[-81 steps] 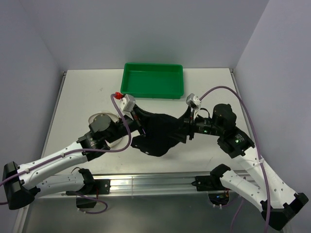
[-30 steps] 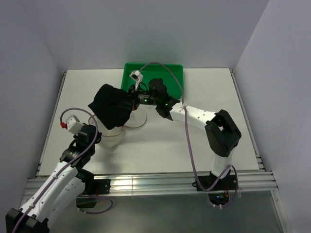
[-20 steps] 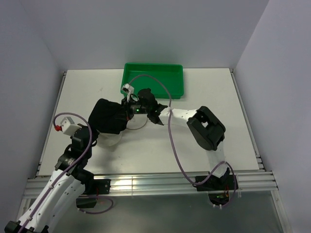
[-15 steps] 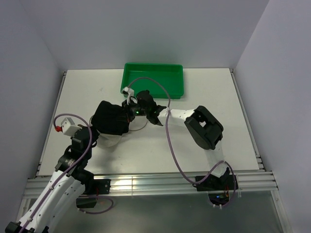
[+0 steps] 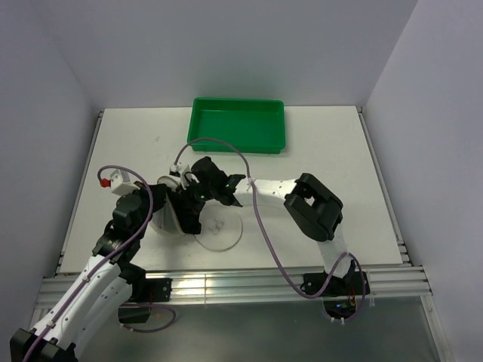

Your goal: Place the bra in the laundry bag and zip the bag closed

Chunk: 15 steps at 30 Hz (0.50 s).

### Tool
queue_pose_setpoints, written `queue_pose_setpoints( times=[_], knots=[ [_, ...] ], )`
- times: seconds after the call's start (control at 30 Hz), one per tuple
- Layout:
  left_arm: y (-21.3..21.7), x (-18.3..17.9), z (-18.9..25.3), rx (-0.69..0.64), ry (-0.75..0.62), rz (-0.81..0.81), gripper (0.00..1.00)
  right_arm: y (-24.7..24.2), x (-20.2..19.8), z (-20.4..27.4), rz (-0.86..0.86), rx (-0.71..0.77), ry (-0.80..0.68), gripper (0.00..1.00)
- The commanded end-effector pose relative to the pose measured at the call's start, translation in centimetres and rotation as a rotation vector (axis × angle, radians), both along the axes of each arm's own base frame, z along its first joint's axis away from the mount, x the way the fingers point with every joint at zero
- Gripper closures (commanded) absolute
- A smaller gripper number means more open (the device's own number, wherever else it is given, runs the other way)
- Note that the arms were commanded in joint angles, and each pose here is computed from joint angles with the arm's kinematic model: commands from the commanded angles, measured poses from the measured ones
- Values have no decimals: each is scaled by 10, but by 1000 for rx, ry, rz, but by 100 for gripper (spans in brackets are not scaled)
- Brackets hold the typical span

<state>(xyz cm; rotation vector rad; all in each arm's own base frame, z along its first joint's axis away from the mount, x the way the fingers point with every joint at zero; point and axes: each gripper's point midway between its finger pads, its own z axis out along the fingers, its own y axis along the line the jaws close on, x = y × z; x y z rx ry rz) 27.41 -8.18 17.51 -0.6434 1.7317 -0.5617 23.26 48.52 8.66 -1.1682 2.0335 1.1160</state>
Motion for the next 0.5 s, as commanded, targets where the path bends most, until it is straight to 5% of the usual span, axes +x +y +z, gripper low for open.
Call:
queue_pose_setpoints(
  times=[0.0,0.3,0.47],
  knots=[
    [-32,-1,41,-71,-173,-177,100,8,2,47,2,47,-42,100],
    [-53,-32,12,-193,-78,-311,100,-6,81,103,-655,213,142,100],
    [-68,-40,1,-278,5,-369,100,-17,103,87,-865,253,198,100]
  ],
)
